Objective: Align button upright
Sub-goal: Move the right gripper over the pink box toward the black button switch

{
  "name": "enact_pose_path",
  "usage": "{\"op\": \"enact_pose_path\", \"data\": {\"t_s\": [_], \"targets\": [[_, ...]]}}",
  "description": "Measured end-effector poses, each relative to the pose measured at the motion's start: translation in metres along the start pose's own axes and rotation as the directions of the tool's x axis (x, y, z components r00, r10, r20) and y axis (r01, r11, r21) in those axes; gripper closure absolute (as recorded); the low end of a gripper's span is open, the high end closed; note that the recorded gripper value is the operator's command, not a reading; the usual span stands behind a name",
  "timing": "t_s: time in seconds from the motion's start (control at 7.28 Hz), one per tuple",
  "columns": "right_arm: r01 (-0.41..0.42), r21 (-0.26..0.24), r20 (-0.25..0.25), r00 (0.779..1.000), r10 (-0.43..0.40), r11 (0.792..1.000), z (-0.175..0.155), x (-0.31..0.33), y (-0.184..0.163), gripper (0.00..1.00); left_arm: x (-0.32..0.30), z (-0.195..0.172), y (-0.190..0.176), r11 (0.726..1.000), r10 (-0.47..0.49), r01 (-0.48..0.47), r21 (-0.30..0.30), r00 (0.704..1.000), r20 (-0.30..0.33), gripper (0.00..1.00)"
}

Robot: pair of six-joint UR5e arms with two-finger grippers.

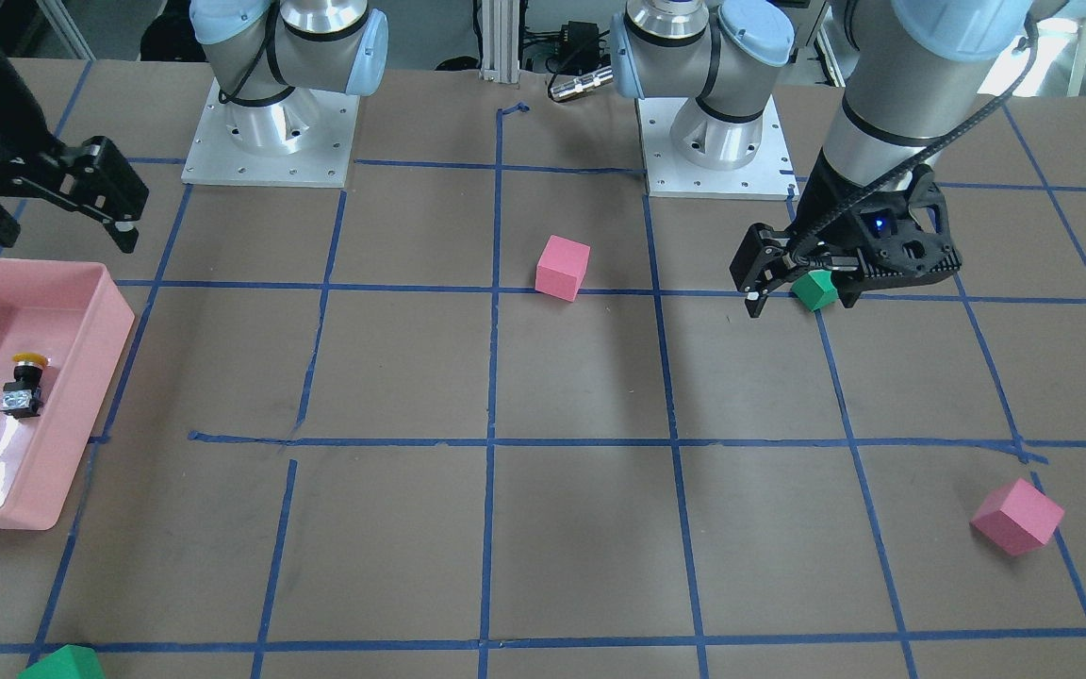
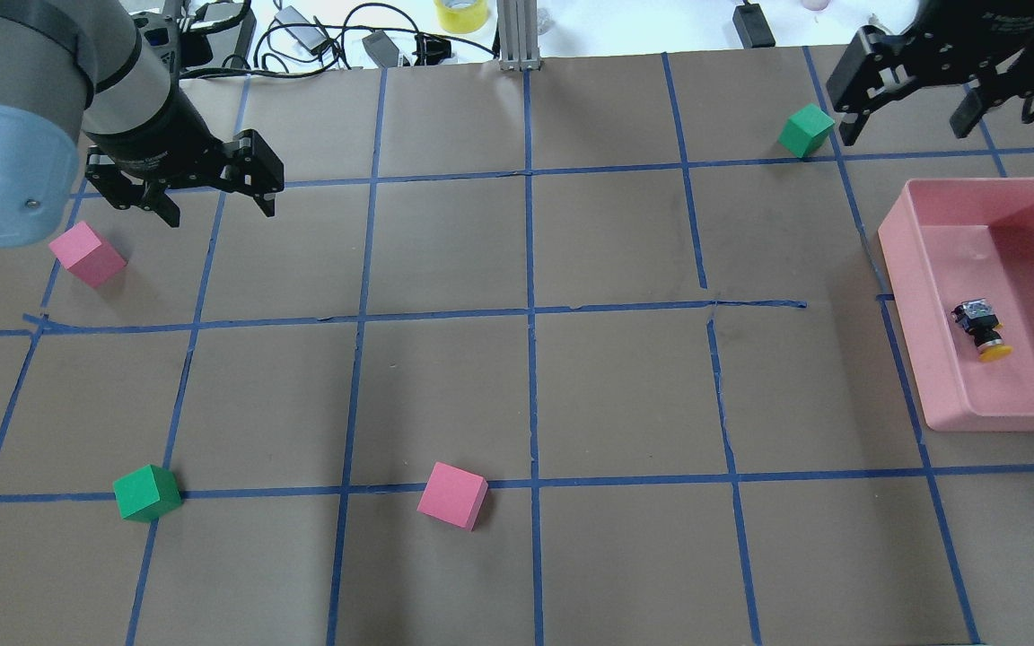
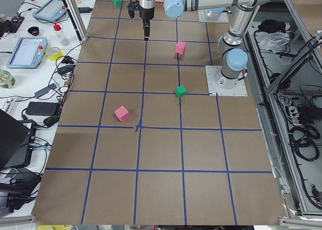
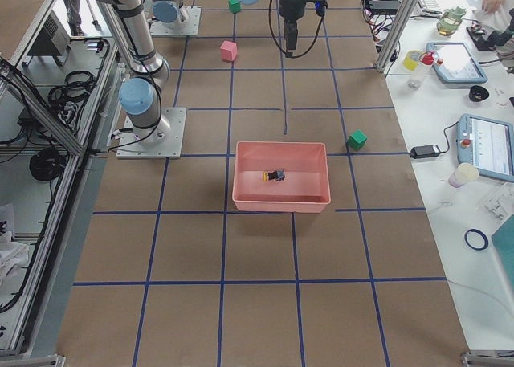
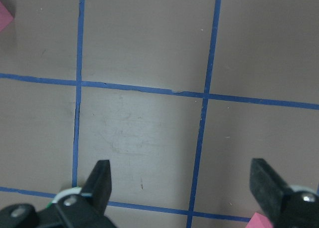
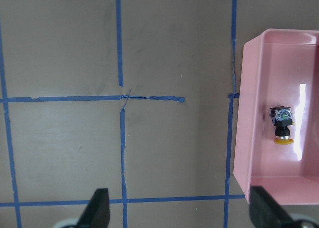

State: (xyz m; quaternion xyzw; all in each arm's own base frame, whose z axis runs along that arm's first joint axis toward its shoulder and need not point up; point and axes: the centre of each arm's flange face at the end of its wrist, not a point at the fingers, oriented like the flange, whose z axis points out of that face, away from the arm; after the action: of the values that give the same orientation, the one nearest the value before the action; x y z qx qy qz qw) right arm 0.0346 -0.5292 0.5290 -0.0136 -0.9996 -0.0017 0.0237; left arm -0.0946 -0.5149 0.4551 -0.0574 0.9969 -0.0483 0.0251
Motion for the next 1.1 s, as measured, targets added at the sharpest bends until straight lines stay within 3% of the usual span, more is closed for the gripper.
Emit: {"op": "enact_pose_path", "data": {"t_s": [0.27, 0.41, 0.69, 1.1], "targets": [[-0.055, -0.040, 0.001, 0.998, 0.055, 0.998, 0.025, 0.057, -0.017, 0.01, 0.000, -0.008, 0.003, 1.000, 0.000, 0.000, 0.011, 1.000, 0.000, 0.00], [-0.093, -0.053, 0.004, 0.996, 0.094, 0.994, 0.044, 0.088, -0.029, 0.08, 0.001, -0.014, 0.004, 1.000, 0.002, -0.002, 0.020, 1.000, -0.003, 0.00], [-0.140, -0.051, 0.002, 0.990, 0.141, 0.989, 0.083, 0.141, -0.047, 0.12, 0.006, -0.033, 0.007, 1.000, 0.002, -0.002, 0.026, 1.000, -0.014, 0.00], [-0.111, -0.027, -0.001, 0.994, 0.111, 0.993, 0.146, 0.193, -0.044, 0.11, 0.005, -0.037, 0.020, 1.000, 0.004, -0.005, -0.009, 1.000, -0.003, 0.00]]}}
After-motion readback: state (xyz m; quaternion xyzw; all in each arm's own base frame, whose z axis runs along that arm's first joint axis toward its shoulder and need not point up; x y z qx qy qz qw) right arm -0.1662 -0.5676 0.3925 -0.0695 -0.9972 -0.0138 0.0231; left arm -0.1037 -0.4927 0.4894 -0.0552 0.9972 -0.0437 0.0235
